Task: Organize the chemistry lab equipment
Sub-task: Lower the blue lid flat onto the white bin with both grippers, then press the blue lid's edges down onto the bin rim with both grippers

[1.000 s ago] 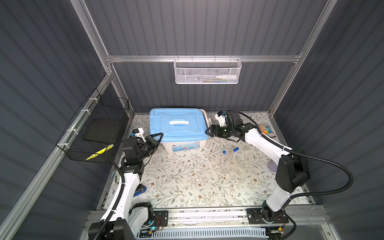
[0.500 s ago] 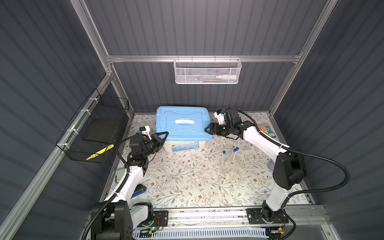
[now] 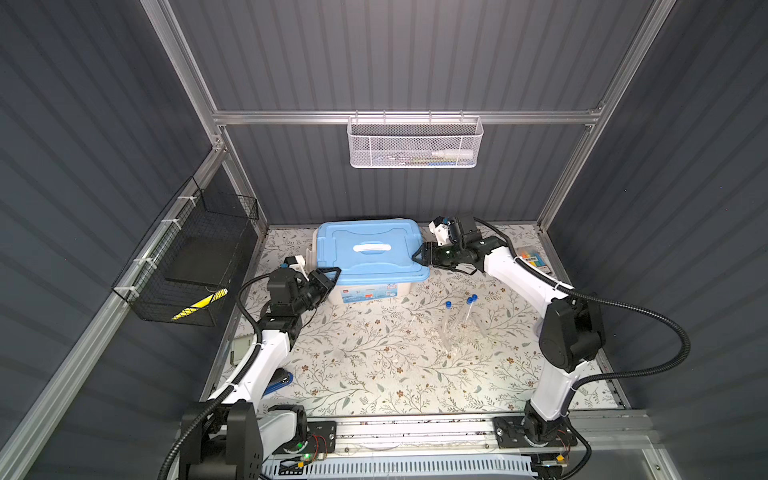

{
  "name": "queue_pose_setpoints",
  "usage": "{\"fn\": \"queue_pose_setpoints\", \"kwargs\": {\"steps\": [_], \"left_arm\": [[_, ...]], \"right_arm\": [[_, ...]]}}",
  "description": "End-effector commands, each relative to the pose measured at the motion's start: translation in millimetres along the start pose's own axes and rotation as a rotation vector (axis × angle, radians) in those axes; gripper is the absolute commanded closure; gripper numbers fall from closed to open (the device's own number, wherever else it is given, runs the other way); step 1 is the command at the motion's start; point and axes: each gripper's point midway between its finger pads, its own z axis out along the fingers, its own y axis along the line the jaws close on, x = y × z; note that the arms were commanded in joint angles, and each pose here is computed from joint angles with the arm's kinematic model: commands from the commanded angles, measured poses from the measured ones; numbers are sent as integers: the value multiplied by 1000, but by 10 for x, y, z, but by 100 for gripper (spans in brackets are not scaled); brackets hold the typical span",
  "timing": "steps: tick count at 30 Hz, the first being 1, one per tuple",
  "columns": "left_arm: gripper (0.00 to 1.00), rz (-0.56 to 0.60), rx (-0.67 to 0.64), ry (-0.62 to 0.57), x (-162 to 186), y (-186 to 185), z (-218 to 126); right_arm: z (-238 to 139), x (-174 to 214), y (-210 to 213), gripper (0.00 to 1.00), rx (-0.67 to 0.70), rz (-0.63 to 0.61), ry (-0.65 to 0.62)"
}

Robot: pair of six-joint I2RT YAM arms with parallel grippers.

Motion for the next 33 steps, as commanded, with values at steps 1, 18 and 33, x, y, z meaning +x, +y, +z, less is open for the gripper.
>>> {"fn": "queue_pose_setpoints", "kwargs": {"steps": [1, 18, 33], "left_arm": [[47, 60, -65, -39, -106, -22, -108], [14, 163, -357, -30, -287, 115, -352], [18, 266, -402, 42, -462, 146, -34]], "right_arm": [[-2, -76, 99, 38, -29, -17, 2], [118, -289, 130, 39, -20, -25, 0], [238, -355, 11, 40, 38, -40, 20]]}}
